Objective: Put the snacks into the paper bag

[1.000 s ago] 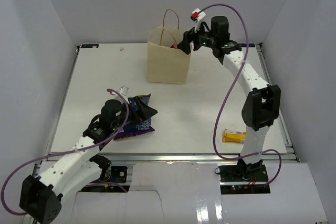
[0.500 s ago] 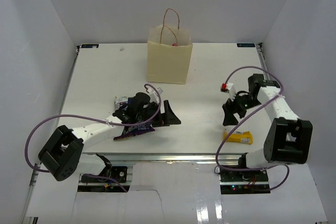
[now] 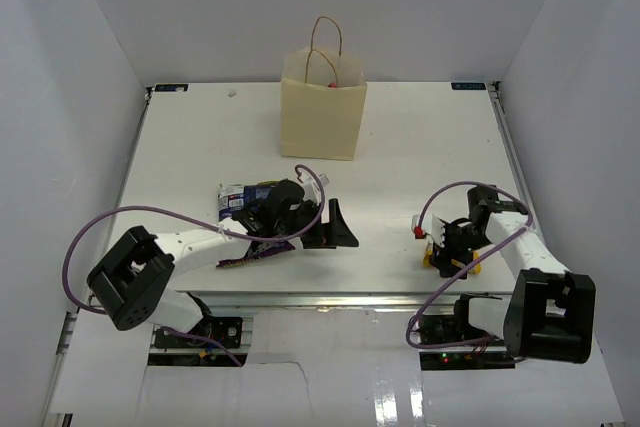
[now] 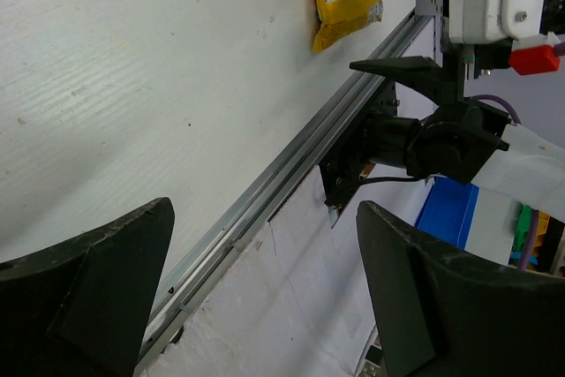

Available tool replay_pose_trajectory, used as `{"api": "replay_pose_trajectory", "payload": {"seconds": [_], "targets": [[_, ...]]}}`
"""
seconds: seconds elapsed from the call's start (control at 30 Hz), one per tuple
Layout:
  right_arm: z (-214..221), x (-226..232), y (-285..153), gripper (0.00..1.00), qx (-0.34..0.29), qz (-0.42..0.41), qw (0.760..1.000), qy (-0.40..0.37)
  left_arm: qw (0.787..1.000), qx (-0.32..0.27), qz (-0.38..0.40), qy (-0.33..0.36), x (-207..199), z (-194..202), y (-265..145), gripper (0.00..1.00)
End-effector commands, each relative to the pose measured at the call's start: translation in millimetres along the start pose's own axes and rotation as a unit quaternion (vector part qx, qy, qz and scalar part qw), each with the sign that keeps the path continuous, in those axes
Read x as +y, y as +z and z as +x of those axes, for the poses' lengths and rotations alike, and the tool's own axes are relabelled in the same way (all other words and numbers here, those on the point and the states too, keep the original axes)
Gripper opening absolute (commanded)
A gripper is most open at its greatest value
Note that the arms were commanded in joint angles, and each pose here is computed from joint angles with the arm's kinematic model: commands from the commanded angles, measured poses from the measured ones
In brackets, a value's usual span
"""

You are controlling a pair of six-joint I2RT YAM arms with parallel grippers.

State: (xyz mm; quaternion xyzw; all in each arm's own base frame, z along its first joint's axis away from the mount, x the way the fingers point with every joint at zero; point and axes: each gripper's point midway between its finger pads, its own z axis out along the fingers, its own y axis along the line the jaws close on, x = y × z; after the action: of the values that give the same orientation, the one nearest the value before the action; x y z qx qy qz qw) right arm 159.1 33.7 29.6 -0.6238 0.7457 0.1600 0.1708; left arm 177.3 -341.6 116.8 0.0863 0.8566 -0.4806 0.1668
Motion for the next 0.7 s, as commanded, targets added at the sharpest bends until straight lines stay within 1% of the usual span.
{"api": "replay_pose_trajectory", "payload": {"seconds": [0.0,0.13,0.2,0.23,0.27,0.33,0.37,0.43,0.47,0.53,0.57,0.6,0.67], "targets": [[-5,-37,-3,0.77,-0.002,0.043,0.999,-0.032,0.999,-0.022,0.024,0.012,-21,-8,-6,0.94],[-3,-44,3,0.71,-0.005,0.05,0.998,-0.03,0.999,-0.026,0.025,0.011,-24,-5,-8,0.94],[3,-41,9,0.64,0.003,0.044,0.999,-0.025,0.999,-0.028,0.026,0.011,-25,-5,-8,0.94],[5,-40,12,0.61,0.006,0.041,0.999,-0.021,0.999,-0.027,0.027,0.011,-26,-6,-8,0.94],[7,-40,14,0.53,0.007,0.042,0.999,-0.014,0.999,-0.027,0.032,0.013,-29,-6,-7,0.94],[8,-34,19,0.46,0.004,0.034,0.999,-0.005,0.999,-0.022,0.036,0.012,-31,-6,-5,0.94],[7,-34,19,0.4,0.0,0.035,0.999,0.0,0.998,-0.025,0.047,0.015,-36,-9,-4,0.94],[0,-33,17,0.35,-0.017,0.038,0.999,0.006,0.998,-0.016,0.057,0.008,-38,-7,-1,0.94],[-4,-34,15,0.31,-0.026,0.04,0.999,0.006,0.998,-0.016,0.062,0.007,-42,-10,1,0.94],[-19,-31,9,0.27,-0.056,0.034,0.998,0.007,0.998,-0.009,0.067,0.002,-43,-10,7,0.94],[-26,-31,6,0.22,-0.07,0.033,0.997,0.005,0.997,-0.01,0.073,0.0,-48,-14,10,0.94],[-39,-29,2,0.21,-0.098,0.031,0.995,0.0,0.997,-0.008,0.077,-0.001,-50,-16,12,0.94],[-54,-24,-6,0.21,-0.127,0.019,0.992,-0.001,0.997,0.003,0.081,-0.013,-50,-16,22,0.94]]}}
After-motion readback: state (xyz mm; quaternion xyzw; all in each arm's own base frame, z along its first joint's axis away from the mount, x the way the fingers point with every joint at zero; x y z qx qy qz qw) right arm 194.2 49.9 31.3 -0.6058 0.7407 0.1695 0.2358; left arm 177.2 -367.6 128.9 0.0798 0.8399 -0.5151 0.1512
